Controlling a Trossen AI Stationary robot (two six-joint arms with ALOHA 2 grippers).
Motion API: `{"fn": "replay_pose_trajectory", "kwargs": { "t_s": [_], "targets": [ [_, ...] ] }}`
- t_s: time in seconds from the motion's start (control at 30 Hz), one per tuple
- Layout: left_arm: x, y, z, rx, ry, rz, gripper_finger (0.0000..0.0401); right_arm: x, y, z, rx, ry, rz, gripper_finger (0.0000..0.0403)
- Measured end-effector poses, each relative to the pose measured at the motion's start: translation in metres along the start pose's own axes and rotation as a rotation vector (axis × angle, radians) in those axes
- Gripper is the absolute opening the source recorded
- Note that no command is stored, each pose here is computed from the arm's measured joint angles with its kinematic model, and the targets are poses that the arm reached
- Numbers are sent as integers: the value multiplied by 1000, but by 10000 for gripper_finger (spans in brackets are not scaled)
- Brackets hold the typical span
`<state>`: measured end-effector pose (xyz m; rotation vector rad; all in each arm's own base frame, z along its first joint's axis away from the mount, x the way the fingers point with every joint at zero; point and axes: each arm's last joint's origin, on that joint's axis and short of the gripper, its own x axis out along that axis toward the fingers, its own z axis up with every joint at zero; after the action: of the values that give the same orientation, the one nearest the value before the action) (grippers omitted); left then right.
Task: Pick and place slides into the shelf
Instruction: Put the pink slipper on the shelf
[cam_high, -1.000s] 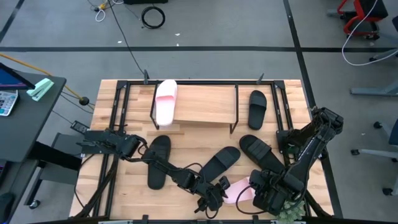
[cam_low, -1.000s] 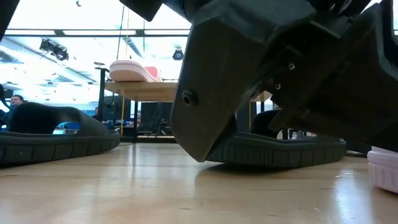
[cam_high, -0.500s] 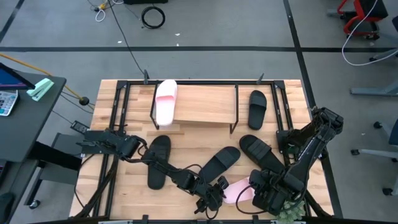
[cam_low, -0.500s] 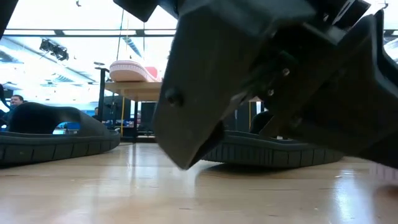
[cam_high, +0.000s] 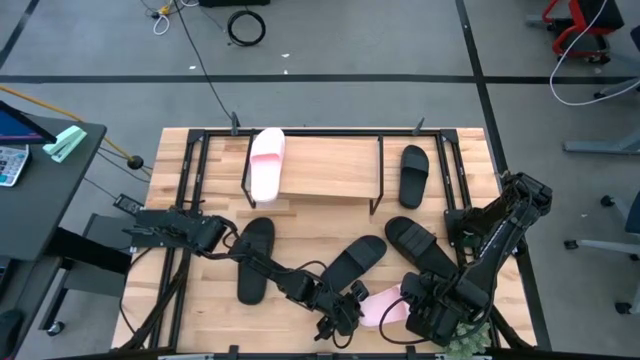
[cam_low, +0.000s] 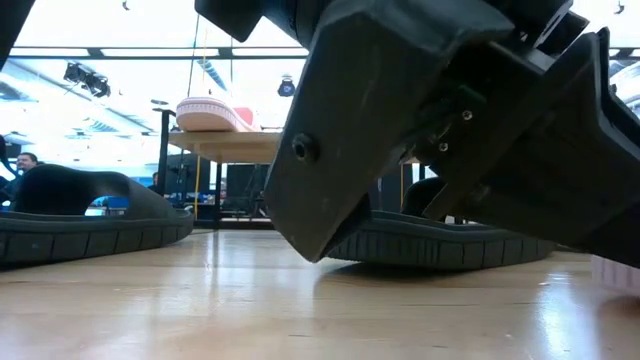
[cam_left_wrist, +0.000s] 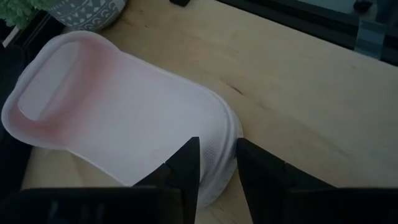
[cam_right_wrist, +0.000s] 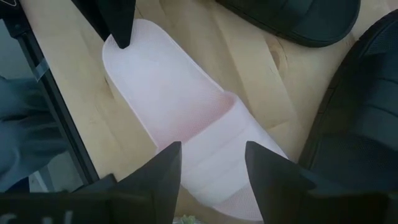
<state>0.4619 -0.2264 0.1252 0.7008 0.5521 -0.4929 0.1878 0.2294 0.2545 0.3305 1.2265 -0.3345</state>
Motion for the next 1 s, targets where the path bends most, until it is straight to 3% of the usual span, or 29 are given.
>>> {"fn": "replay_pose_trajectory", "kwargs": {
  "t_s": [0.1,0.27,0.5,0.63,0.83,1.0],
  "targets": [
    [0,0,0,-1,0,0,89,0,0,0,0,0,0,185],
    [0,-1,1,-51,-1,0,16,0,0,0,-1,-3,-1,185],
    [-8,5,20,-205,-48,26,10,0,0,0,-6,-5,-1,185],
    [-35,21,50,-293,-77,59,10,0,0,0,-6,-5,-1,185],
    [-83,33,83,-486,104,33,9,-4,2,-6,-46,-174,-27,185],
    [-125,24,118,-484,181,70,9,-9,5,-18,-43,-299,-21,185]
  ]
}}
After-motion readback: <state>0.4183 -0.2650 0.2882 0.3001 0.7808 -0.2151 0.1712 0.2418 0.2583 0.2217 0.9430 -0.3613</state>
